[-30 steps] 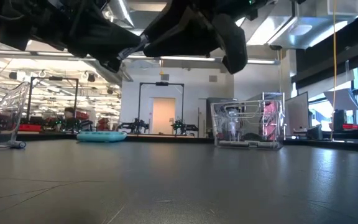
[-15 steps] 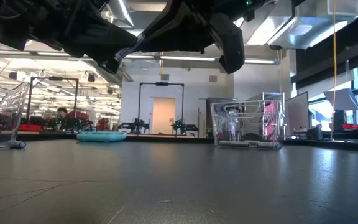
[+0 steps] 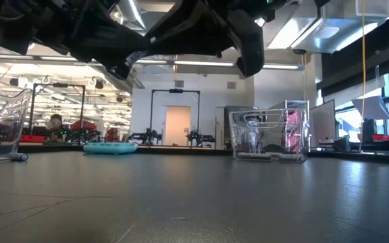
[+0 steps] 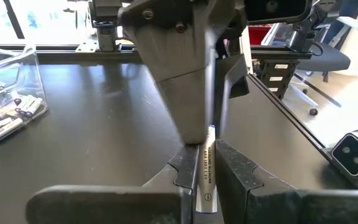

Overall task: Sort batteries
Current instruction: Put the white battery into the top transparent bin

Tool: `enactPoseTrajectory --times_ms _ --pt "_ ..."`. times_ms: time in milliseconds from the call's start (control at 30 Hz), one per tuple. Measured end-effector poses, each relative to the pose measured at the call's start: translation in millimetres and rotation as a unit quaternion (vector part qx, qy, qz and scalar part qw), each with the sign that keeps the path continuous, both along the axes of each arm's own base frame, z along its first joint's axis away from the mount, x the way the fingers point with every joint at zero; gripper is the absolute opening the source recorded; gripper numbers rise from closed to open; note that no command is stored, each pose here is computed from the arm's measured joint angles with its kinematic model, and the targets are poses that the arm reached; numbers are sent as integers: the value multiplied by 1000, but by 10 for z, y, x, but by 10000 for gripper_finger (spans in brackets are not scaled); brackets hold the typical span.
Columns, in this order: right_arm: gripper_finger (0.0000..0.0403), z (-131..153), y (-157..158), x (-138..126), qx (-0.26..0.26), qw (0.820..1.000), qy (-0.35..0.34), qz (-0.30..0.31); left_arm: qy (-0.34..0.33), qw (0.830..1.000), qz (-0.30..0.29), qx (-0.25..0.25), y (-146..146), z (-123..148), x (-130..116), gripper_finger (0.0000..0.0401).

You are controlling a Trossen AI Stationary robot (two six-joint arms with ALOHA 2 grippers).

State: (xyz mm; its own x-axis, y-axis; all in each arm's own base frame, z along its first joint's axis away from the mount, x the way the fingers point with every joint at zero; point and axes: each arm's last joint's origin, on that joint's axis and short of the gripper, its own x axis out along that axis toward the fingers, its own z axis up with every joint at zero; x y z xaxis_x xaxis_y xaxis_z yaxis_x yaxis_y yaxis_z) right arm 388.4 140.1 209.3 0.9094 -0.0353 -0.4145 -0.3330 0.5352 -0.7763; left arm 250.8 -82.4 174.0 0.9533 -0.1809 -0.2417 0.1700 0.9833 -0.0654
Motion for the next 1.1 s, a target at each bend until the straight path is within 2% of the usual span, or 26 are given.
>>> enactPoseTrajectory --times_ms 300,400,500,733,933,1100 --pt "29 2 10 2 7 1000 -1 14 3 1000 4 -8 24 -2 6 34" --pt "24 -3 4 -1 11 1000 0 1 4 1000 8 -7 31 -3 8 36" --pt "26 -5 5 -4 41 999 -2 -24 3 1000 11 -9 33 -2 9 48" --pt "23 35 -56 -162 113 988 65 -86 35 997 69 -9 123 -108 -32 122" --pt "23 345 -123 -458 127 977 83 -153 93 988 124 -13 199 -227 -70 153" --pt "23 815 -463 -818 139 964 38 -223 109 985 131 -21 198 -258 -86 155"
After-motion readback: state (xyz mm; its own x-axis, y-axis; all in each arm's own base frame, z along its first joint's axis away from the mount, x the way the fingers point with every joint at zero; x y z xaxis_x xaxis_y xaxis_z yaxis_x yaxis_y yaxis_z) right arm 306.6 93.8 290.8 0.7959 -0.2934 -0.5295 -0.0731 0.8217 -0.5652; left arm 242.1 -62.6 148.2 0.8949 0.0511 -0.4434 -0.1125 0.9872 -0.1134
